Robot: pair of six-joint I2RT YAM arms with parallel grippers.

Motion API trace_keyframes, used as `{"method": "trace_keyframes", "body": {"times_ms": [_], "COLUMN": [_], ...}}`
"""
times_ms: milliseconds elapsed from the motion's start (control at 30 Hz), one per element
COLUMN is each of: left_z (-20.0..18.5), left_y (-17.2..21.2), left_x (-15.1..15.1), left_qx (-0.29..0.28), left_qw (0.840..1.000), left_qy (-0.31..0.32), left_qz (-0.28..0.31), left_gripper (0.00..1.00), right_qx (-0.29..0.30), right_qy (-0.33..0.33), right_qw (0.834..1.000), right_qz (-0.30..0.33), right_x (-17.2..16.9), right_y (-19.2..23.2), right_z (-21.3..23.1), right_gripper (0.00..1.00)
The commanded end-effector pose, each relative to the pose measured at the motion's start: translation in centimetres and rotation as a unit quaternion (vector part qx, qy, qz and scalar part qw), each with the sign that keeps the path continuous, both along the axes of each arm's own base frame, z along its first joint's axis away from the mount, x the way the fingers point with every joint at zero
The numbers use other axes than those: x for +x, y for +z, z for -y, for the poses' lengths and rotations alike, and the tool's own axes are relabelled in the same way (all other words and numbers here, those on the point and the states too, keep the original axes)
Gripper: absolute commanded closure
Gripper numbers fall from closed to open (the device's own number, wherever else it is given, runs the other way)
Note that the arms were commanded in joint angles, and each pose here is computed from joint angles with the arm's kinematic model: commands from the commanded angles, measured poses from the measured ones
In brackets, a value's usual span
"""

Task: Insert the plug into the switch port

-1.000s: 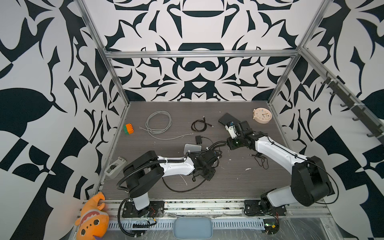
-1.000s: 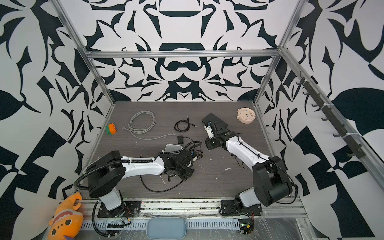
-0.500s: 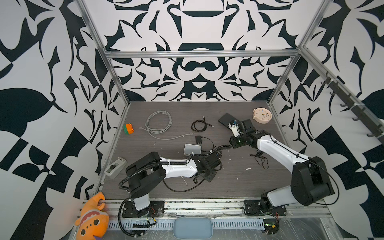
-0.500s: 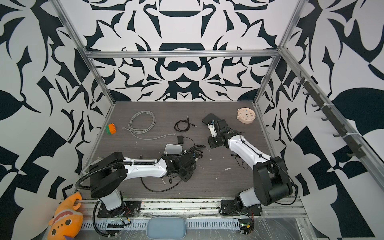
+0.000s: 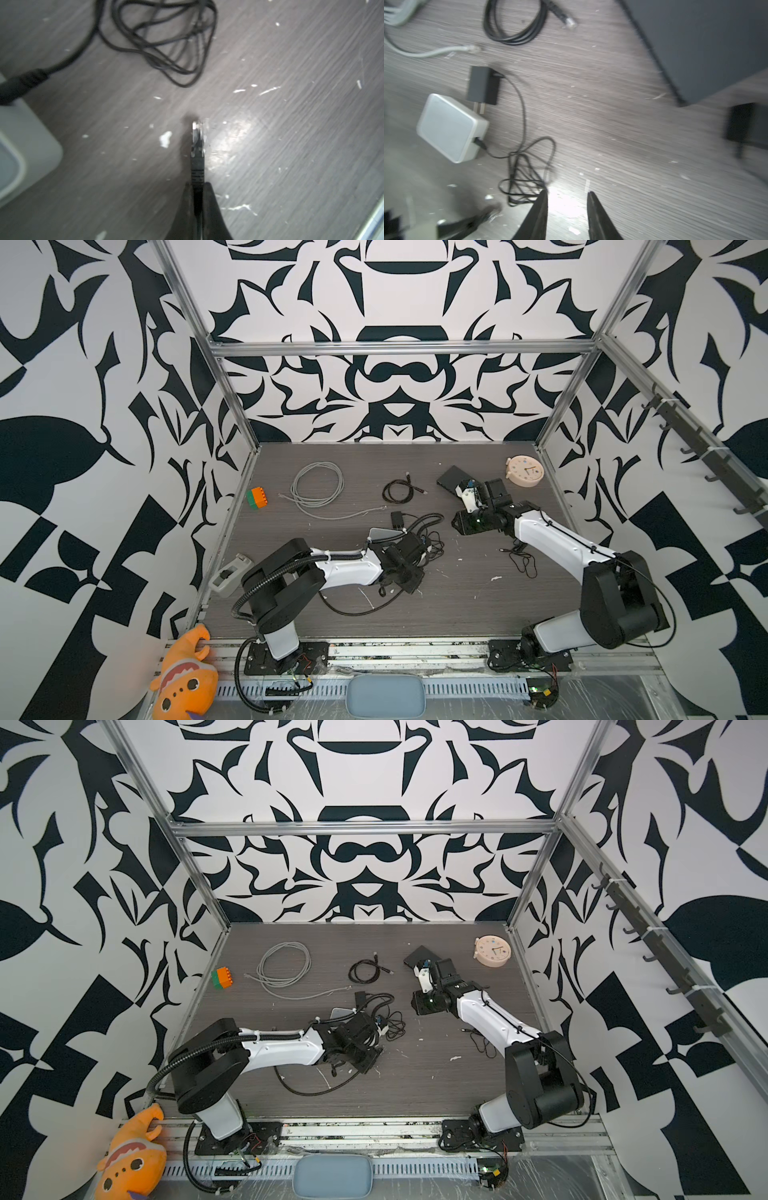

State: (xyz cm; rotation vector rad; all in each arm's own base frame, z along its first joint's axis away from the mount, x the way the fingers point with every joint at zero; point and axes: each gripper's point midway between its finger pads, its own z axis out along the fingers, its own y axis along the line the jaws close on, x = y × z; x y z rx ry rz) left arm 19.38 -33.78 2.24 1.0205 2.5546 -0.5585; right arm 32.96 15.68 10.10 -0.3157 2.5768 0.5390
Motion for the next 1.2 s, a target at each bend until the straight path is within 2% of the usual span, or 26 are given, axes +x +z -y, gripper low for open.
{"method": "trace_keyframes", "body": {"times_ms": [0,133,300,533,700,900,1100,1167], "left_z": [-0.8,-0.7,-0.6,-0.8,-0.4,-0.2,0.0,0.1], "left_y": [0.8,3.1,5.1,5.5,6.0,6.4,6.9,7.3], "left_x": [-0.5,0.5,0.6,1.0,1.2,0.9,0.6,0.5], "left_qx": [-0.044,-0.116,-0.173,-0.194,-0.214,-0.227,-0.241,-0.249], "left_qw": [0.997,0.99,0.98,0.974,0.971,0.966,0.961,0.959], "left_qy": [-0.032,-0.037,-0.052,-0.057,-0.058,-0.066,-0.071,-0.074], "left_qz": [-0.047,-0.072,-0.09,-0.098,-0.095,-0.103,-0.113,-0.116], "left_gripper": [1.0,1.0,1.0,1.0,1.0,1.0,1.0,1.0], "right_qx": [0.096,0.201,0.264,0.284,0.243,0.243,0.291,0.29], "right_qy": [0.007,0.006,-0.003,0.001,0.0,0.032,0.076,0.081], "right_qw": [0.995,0.98,0.965,0.958,0.969,0.969,0.953,0.953], "right_qz": [0.006,0.012,-0.009,-0.047,-0.042,-0.036,-0.03,-0.029], "right_x": [-0.8,-2.1,-4.0,-5.3,-5.5,-6.2,-6.9,-7.1], "right_y": [2.0,3.6,3.6,3.1,1.9,1.6,2.4,2.3], "right_z": [-2.4,-4.3,-6.2,-9.9,-9.2,-9.5,-10.6,-10.6], "right_gripper": [0.64,0.63,0.63,0.59,0.58,0.56,0.55,0.55]}}
